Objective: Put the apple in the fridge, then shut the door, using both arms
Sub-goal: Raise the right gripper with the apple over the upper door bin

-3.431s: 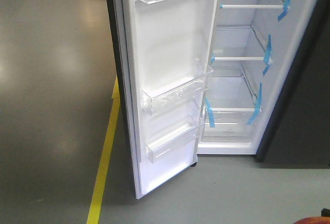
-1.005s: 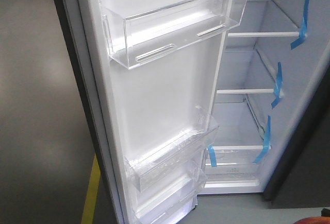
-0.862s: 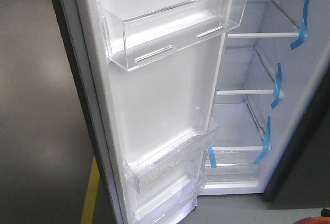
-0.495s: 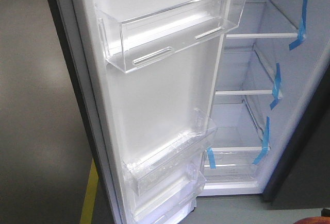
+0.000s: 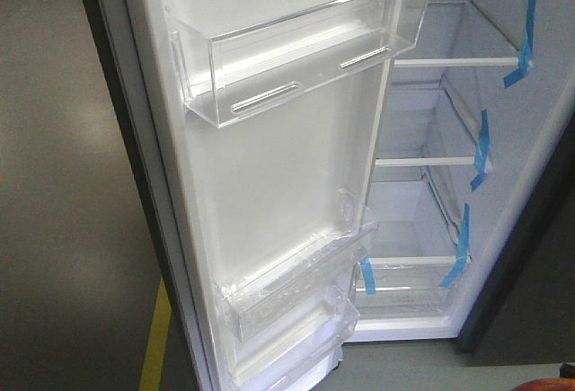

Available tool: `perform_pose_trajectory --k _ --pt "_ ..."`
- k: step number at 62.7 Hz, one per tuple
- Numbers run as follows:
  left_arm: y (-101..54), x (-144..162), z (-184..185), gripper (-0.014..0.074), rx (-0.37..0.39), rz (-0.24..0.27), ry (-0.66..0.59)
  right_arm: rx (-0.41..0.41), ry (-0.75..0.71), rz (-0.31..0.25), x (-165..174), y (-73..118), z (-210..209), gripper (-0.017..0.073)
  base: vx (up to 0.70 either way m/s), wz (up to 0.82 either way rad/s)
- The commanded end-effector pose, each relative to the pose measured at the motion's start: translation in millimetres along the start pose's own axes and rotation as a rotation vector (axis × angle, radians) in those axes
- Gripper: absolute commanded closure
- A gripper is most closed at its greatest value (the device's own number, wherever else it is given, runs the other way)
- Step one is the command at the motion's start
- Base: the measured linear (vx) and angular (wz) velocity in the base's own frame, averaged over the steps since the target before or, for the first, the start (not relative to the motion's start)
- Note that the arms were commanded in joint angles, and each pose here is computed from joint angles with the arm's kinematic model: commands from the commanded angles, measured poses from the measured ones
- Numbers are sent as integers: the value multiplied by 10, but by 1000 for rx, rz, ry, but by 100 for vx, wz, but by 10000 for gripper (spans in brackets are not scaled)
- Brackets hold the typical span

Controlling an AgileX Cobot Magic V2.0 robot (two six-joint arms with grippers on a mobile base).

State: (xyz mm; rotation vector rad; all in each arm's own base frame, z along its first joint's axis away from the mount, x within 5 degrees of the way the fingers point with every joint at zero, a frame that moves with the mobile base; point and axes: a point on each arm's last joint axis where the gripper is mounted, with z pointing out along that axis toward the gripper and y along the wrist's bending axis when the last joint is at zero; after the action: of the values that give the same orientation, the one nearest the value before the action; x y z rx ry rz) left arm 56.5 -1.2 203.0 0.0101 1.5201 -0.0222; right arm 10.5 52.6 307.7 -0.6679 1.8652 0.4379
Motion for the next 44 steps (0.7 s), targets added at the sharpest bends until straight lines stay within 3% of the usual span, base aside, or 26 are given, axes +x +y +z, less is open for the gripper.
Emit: perform_pose_trajectory --k 1,19,29,44 --pt "0 -6 -8 600 0 -9 -69 14 -79 17 -125 -13 -23 193 0 0" --pt "0 -6 -8 600 0 -9 -69 14 -84 20 -130 -13 -23 193 0 0" --pt "0 -6 -8 600 0 -9 -69 62 -114 135 -226 -134 39 193 0 0" --pt "0 -6 -8 600 0 -9 -69 69 -43 174 -583 -425 252 193 0 0"
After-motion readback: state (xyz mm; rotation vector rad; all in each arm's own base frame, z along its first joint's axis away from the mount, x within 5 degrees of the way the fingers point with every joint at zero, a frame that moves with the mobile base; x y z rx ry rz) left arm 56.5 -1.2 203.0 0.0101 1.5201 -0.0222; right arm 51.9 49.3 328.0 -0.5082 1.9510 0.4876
